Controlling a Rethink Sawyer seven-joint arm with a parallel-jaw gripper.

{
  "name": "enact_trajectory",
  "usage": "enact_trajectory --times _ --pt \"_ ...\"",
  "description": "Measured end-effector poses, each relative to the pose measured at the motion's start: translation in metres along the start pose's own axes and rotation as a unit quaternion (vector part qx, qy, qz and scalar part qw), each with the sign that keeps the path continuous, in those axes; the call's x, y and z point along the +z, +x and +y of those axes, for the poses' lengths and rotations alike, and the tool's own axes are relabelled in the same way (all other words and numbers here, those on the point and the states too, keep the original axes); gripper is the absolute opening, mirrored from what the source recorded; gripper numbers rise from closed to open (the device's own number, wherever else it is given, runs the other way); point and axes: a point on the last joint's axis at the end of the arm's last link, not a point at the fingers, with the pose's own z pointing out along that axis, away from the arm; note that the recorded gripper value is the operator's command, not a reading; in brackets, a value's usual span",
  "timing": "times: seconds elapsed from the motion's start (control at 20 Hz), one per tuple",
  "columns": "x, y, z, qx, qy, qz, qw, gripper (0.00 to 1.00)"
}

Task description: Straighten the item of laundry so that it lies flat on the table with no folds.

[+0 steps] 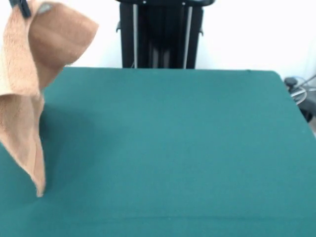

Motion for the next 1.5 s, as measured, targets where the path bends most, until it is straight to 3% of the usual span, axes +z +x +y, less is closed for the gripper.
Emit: enact_trajectory --times 0.2,0.6,0.9,1.0,1.05,1.5 --pt "0.031 0.003 -0.009 -0.003 -0.004 -0.036 0.9993 0.00" --pt "0.068 0.026 -0.006 -0.025 0.001 -0.022 0.9994 0.00" --pt "0.085 0.042 0.018 -0.057 0.007 -0.031 0.9979 0.00" --pt "0.088 0.048 0.036 -0.072 0.008 -0.034 0.9968 0.00" --pt "0.090 0.056 0.058 -0.090 0.009 -0.037 0.9952 0.00" --pt "0.103 0.095 0.143 -0.162 0.011 -0.037 0.9860 0.00"
